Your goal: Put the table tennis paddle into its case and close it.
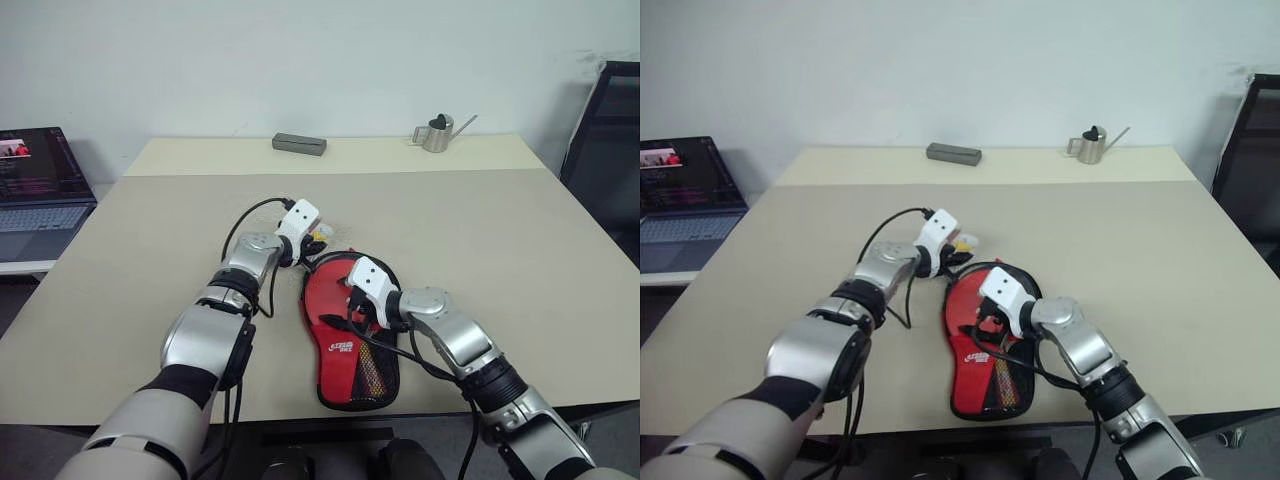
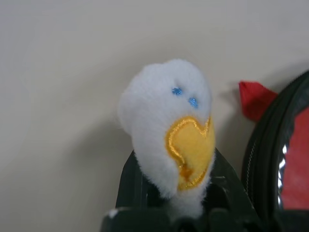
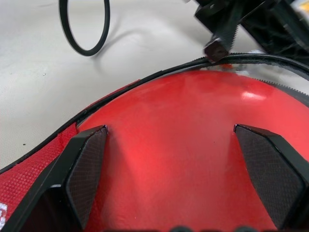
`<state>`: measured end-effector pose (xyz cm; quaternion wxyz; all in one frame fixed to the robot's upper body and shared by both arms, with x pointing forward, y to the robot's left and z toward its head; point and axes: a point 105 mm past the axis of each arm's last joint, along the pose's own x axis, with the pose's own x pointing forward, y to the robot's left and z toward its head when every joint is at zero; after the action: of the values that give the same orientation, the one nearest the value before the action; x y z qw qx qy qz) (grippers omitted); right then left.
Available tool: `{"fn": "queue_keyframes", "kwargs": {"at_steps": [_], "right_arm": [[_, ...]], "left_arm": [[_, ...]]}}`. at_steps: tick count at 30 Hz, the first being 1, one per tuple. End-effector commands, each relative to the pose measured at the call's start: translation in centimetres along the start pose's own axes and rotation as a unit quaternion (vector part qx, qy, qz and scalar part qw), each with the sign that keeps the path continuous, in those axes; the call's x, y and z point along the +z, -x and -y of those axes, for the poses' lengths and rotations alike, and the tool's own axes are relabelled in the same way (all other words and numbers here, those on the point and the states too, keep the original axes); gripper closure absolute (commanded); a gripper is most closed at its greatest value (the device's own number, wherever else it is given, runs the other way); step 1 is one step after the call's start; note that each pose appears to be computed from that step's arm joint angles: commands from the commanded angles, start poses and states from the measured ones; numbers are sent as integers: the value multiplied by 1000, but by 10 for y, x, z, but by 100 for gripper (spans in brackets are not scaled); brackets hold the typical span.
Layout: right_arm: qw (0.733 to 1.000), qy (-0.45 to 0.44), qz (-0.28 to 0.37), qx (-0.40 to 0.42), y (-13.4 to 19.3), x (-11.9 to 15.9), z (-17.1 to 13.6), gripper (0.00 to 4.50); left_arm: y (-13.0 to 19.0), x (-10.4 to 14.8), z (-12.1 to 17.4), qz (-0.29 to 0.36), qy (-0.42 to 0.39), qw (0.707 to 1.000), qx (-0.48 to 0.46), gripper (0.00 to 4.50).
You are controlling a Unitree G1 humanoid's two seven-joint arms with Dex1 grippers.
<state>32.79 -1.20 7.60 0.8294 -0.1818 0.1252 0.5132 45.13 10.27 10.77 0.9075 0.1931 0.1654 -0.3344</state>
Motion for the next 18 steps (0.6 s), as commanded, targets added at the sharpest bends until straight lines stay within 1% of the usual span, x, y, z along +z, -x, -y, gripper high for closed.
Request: {"fn": "queue_keyframes", "kwargs": {"at_steps": [1, 10, 14, 18], "right_arm": [[994, -39, -106, 0, 4, -57, -11, 0], [992, -54, -114, -7, 13, -63, -20, 0], [991, -64, -115, -17, 17, -65, -22, 0], [991, -70, -114, -24, 19, -65, -25, 0]], "left_arm": [[-1, 32, -5, 37, -29, 999, 18, 419], [-9, 48, 6, 50, -46, 997, 24, 419], [-16, 60, 15, 62, -59, 996, 26, 419], [-18, 67, 18, 66, -72, 995, 33, 419]]}}
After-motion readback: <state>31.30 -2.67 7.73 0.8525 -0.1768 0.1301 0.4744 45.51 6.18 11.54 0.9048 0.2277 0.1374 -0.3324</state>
